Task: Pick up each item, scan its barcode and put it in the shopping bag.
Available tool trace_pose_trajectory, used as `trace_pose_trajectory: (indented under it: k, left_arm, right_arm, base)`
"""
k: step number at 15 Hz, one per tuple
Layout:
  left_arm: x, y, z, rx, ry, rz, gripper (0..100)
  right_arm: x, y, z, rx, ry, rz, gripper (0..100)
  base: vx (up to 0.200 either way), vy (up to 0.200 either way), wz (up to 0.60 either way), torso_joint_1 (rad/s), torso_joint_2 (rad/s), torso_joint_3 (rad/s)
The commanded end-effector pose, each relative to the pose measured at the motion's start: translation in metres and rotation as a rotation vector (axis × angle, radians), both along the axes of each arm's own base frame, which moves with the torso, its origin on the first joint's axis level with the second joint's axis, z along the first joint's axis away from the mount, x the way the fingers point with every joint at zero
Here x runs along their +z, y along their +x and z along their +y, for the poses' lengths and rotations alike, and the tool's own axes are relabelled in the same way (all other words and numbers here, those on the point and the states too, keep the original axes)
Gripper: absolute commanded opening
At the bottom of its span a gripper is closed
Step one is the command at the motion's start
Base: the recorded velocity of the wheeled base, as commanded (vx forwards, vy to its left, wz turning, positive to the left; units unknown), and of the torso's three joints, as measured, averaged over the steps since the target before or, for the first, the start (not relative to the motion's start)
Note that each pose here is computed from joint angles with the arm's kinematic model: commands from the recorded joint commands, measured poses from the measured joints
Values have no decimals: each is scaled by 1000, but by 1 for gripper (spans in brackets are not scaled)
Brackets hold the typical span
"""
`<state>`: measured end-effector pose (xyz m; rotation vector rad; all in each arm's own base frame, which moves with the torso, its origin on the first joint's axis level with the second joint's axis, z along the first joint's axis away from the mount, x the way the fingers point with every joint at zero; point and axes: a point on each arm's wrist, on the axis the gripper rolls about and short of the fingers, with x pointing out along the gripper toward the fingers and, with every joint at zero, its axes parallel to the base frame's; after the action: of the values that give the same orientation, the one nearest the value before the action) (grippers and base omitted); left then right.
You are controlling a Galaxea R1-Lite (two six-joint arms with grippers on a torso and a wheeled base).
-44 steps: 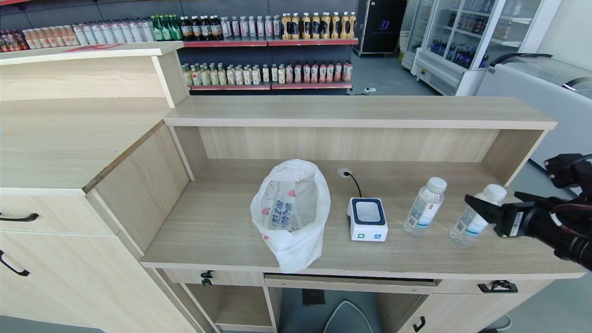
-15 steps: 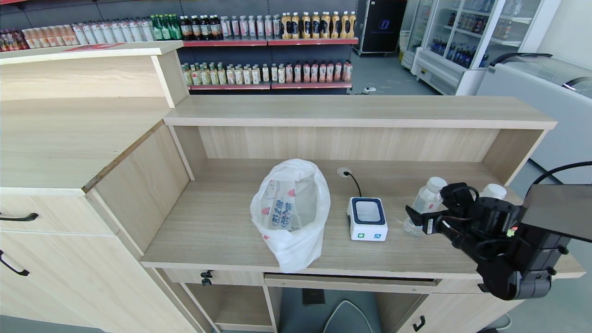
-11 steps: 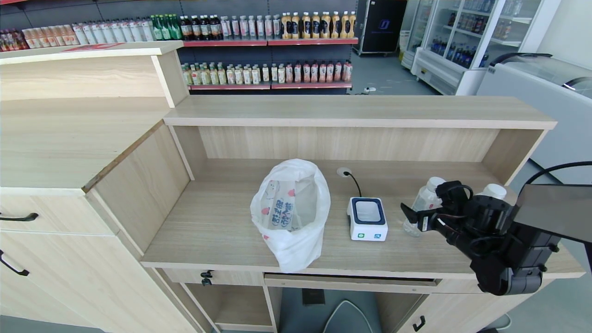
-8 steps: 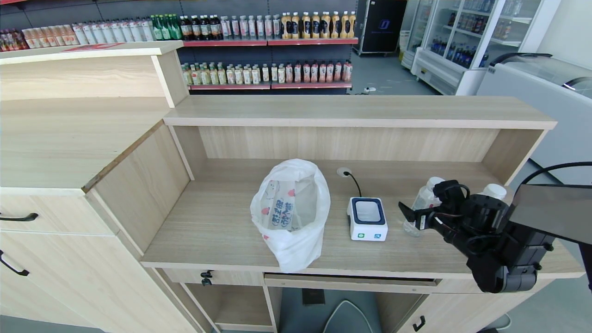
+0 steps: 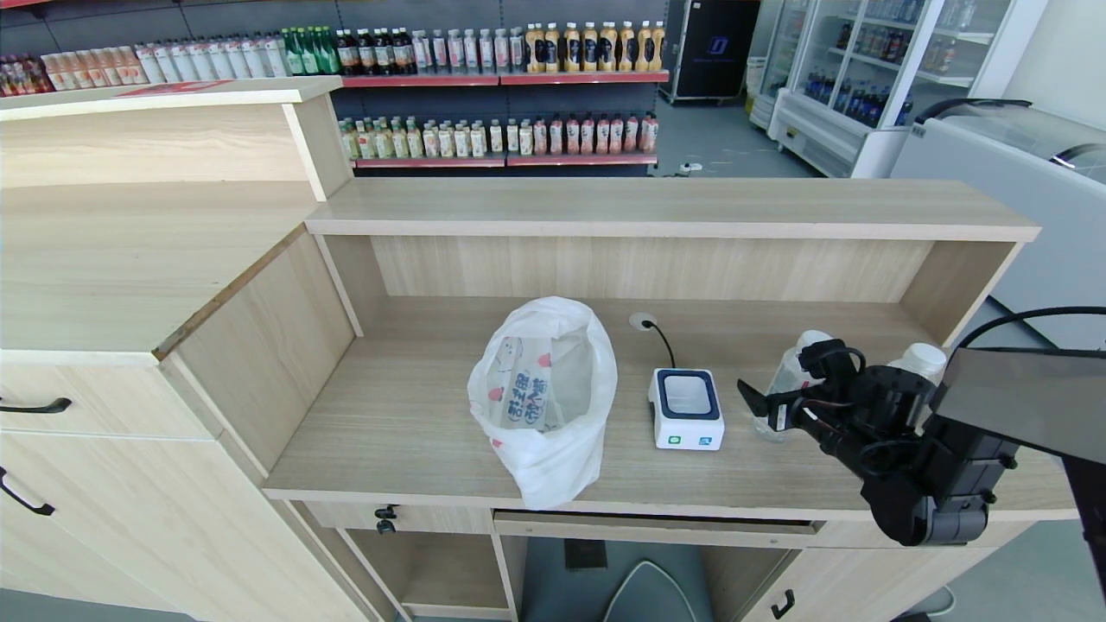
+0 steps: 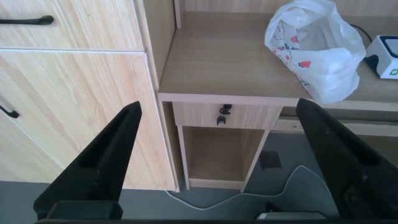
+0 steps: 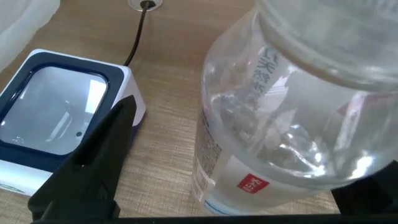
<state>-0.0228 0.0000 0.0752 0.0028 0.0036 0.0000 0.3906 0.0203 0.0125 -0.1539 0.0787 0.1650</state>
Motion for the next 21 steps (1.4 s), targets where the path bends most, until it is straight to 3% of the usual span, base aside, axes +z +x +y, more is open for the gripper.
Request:
trace_pose_trajectory:
  k: [1,12,13,21]
  left_arm:
    - [0,0,0,0,0,-1,100]
    - [0,0,0,0,0,-1,100]
    - [0,0,0,0,0,-1,100]
    - [0,0,0,0,0,-1,100]
  right_arm:
    - [-3,2,0,2,-7,1,100]
    - [2,20,1,42,-3,-43,100]
    - [5,20,2,80,0,-56,0]
    - [2,10,-9,78,-33,-7,0]
  base:
    - [0,0,0,0,0,0]
    - [0,0,0,0,0,0]
    - [0,0,0,0,0,0]
    - [0,0,0,0,0,0]
